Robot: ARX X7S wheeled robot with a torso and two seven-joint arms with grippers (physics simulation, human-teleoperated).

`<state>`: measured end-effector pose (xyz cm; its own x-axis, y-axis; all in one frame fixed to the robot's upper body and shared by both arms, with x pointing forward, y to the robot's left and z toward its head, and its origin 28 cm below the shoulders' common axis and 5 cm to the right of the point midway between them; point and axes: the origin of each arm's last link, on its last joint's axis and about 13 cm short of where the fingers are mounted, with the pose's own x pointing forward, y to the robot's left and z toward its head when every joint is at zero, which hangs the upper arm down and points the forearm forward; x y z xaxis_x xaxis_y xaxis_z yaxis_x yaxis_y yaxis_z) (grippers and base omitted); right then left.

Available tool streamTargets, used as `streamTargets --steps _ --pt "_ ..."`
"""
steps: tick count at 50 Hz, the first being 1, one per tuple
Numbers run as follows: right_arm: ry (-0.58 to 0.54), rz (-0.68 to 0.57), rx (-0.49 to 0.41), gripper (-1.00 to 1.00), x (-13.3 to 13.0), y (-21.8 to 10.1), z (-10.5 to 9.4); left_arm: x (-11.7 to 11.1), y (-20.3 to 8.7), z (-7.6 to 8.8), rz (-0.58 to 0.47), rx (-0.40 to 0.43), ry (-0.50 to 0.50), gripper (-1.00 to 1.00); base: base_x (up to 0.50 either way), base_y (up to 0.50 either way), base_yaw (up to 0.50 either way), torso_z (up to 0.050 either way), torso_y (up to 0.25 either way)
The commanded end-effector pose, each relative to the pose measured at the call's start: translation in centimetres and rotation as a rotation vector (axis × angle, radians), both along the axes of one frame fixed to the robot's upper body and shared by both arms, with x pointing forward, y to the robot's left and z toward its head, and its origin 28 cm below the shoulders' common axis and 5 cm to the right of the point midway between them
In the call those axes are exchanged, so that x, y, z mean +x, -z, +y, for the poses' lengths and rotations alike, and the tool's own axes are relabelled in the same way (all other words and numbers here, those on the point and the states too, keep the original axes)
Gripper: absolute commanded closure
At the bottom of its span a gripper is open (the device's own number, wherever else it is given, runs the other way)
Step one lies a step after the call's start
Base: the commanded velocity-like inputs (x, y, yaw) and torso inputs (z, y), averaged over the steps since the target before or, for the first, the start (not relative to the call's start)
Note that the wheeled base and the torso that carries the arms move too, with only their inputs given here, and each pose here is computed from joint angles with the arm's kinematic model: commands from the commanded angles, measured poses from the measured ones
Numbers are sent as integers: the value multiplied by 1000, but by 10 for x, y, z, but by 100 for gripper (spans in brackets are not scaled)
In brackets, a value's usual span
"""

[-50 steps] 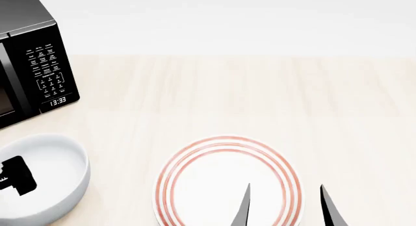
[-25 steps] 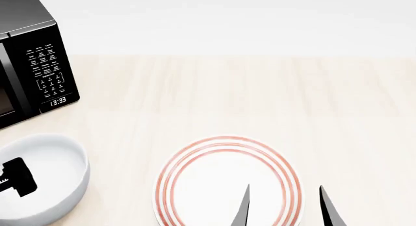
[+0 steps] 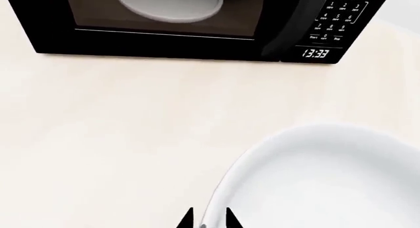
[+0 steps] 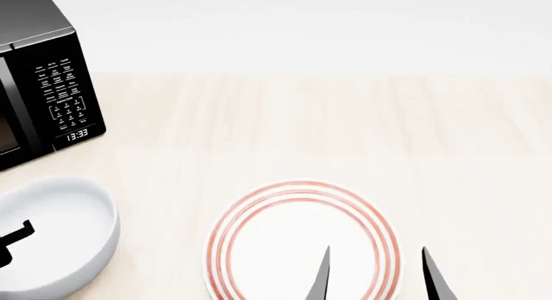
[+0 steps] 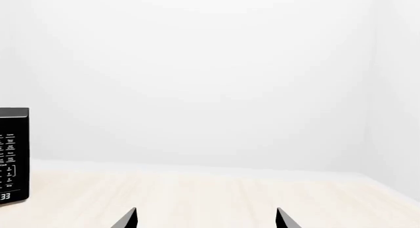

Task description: Pick up the white bowl and put it on the plate.

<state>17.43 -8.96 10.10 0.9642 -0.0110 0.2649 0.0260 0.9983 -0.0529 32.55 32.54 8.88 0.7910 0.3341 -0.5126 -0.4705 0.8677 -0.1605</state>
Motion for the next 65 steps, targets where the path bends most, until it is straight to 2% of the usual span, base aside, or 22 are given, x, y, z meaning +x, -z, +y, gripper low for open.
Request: streamTargets --steps 1,7,10,22,35,39,48,55,65 --pt "-2 -1 1 -100 0 0 0 -4 2 -6 -25 -68 28 100 0 0 0 0 0" --pt "-3 -1 1 -100 0 0 0 -7 -2 -7 -38 -75 18 100 0 0 0 0 0" --pt "-3 -1 2 -100 0 0 1 -11 -14 -10 -72 -84 15 100 0 0 0 0 0" --pt "-6 -2 2 -100 0 -1 1 -16 -57 -24 -188 -116 78 100 0 0 0 0 0" --pt "-8 3 -2 -100 0 2 2 -10 -76 -37 -216 -106 150 100 0 0 0 0 0" --pt "-9 4 -4 -100 1 2 1 -4 -82 -44 -221 -100 184 100 0 0 0 0 0" --pt "-7 3 -5 -100 0 2 1 11 -84 -75 -203 -105 284 100 0 0 0 0 0" --pt "-10 1 -7 -100 -1 1 2 14 -84 -94 -193 -117 341 100 0 0 0 0 0" --pt "-12 -1 -7 -100 -1 1 2 24 -87 -116 -186 -125 411 100 0 0 0 0 0"
